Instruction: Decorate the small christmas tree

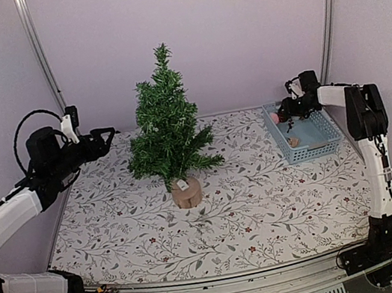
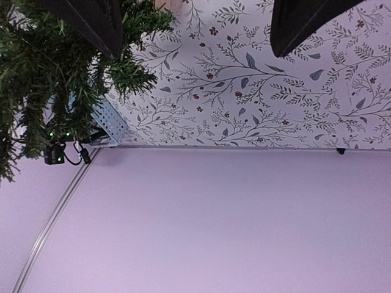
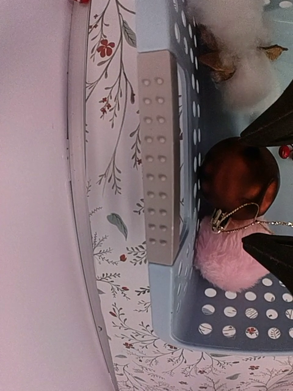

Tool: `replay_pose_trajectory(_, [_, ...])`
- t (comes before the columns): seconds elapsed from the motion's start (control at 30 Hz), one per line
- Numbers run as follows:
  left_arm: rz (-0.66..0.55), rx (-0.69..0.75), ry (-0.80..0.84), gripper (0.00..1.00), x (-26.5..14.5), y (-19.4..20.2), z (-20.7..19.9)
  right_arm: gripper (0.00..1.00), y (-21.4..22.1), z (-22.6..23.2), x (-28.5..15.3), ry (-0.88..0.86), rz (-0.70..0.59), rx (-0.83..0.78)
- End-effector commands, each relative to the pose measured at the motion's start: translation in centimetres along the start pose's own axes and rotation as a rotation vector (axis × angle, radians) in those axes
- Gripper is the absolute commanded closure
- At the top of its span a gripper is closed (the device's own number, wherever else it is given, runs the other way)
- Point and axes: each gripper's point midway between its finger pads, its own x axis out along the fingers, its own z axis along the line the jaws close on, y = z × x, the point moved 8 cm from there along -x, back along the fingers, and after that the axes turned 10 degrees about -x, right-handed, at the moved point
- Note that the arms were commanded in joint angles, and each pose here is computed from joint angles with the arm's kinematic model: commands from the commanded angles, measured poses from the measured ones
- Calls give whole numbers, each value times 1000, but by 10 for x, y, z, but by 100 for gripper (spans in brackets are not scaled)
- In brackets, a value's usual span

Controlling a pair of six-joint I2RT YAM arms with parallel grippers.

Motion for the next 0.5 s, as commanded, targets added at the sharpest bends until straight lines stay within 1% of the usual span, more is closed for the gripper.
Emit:
replay_pose_trajectory(0.0, [-22, 10, 10, 15, -3, -7, -1, 52, 8, 2, 5, -43, 43, 2])
replay_pose_trajectory(0.2, [-22, 15, 12, 15, -5, -7, -2, 52, 11, 19, -18, -139, 35, 10])
replay_pose_trajectory(0.3, [-20, 14, 14, 15, -5, -7, -3, 49, 11, 29, -32, -209, 25, 4])
replay_pose_trajectory(0.37, [-19, 13, 15, 15, -5, -7, -3, 45, 6, 34, -46, -205, -14, -17])
replay_pose_trajectory(0.47, [-17, 11, 15, 15, -5, -6, -2, 41, 2, 33, -59, -152, -53, -37])
